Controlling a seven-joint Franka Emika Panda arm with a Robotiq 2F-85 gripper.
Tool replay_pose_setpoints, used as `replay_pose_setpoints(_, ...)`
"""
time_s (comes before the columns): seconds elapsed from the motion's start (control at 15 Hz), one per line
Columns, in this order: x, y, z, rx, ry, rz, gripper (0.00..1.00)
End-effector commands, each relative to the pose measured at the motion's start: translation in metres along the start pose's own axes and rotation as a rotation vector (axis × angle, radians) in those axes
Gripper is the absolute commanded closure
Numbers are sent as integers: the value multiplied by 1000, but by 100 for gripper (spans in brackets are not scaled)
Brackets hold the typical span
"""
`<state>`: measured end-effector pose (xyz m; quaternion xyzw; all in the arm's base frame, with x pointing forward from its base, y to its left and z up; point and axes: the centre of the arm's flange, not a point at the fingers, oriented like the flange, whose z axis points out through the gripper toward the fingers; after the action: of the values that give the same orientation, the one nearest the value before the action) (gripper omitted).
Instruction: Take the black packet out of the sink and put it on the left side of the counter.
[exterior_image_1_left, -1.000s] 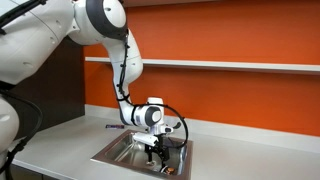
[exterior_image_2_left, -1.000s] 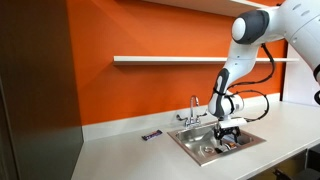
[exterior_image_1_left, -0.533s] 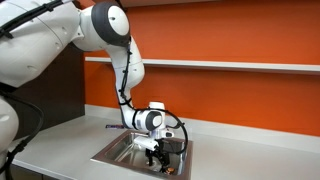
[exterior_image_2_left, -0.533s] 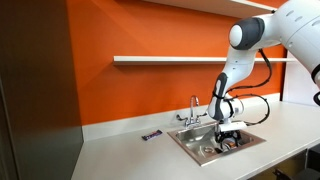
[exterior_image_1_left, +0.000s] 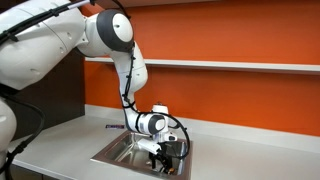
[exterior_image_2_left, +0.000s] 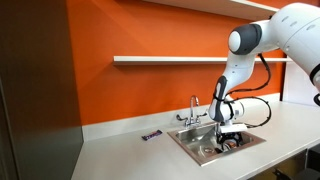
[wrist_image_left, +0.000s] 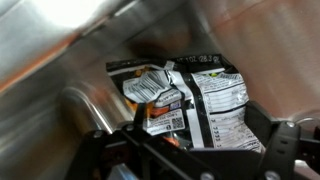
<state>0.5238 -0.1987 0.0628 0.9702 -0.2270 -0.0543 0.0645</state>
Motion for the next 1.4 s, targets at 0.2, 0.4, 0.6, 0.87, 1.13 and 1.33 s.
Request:
replay_pose_setpoints(0.2,18,4,12,16,-5,18,0)
replay_pose_setpoints(0.4,20,5,14,16,-6,21,28)
replay_pose_setpoints(0.6,23,5,15,14,-5,20,40)
replay_pose_setpoints(0.87,26,5,16,19,-5,22,70)
replay_pose_setpoints(1.13,29,4,15,17,-4,24,98)
replay_pose_setpoints(1.33,30,5,14,16,-4,27,100)
